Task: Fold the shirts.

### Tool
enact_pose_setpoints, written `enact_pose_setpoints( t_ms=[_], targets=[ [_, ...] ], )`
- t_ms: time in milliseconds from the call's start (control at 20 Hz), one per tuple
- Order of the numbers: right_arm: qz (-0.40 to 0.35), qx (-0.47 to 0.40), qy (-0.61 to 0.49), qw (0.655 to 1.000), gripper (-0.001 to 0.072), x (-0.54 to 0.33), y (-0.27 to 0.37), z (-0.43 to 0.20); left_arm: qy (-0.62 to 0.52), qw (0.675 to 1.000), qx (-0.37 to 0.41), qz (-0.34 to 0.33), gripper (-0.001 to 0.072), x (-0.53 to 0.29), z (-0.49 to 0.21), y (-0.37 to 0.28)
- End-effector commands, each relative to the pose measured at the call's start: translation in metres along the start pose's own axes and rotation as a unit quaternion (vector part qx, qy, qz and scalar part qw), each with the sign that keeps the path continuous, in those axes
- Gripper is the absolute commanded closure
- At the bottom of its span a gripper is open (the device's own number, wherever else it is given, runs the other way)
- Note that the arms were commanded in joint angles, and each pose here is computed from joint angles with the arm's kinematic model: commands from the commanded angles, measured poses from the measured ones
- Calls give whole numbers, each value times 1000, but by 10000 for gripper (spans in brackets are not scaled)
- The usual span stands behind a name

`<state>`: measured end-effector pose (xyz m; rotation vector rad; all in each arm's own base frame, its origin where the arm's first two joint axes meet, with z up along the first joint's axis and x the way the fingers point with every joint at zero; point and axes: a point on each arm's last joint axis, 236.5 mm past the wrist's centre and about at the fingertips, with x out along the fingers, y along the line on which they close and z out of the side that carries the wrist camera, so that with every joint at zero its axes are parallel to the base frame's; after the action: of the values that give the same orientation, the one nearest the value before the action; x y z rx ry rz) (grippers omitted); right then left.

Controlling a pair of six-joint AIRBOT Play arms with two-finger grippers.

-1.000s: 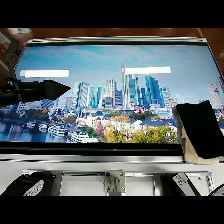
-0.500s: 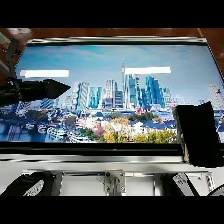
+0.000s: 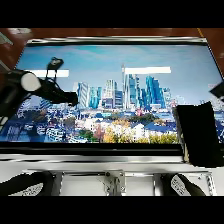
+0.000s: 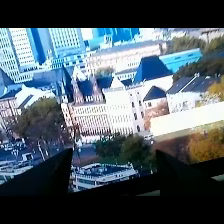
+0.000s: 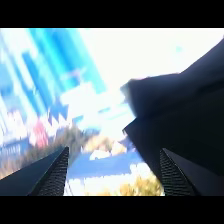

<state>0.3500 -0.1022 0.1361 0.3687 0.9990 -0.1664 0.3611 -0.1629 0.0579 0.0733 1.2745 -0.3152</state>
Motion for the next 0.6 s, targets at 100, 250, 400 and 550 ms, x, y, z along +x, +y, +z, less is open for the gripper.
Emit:
enact_pose_setpoints(
  t_ms=[100,250,400,550],
  targets=[
    [-6,-82,132,988,15,35,45,-55,18,998,37,45,112,22,7,-10],
    [3,-79,131,988,16,35,50,-55,24,998,36,47,112,21,4,-8],
    [3,-79,131,988,16,35,50,-55,31,998,36,48,111,21,0,-8],
    [3,-79,131,988,16,35,50,-55,35,998,36,49,112,21,-2,-7]
  ],
)
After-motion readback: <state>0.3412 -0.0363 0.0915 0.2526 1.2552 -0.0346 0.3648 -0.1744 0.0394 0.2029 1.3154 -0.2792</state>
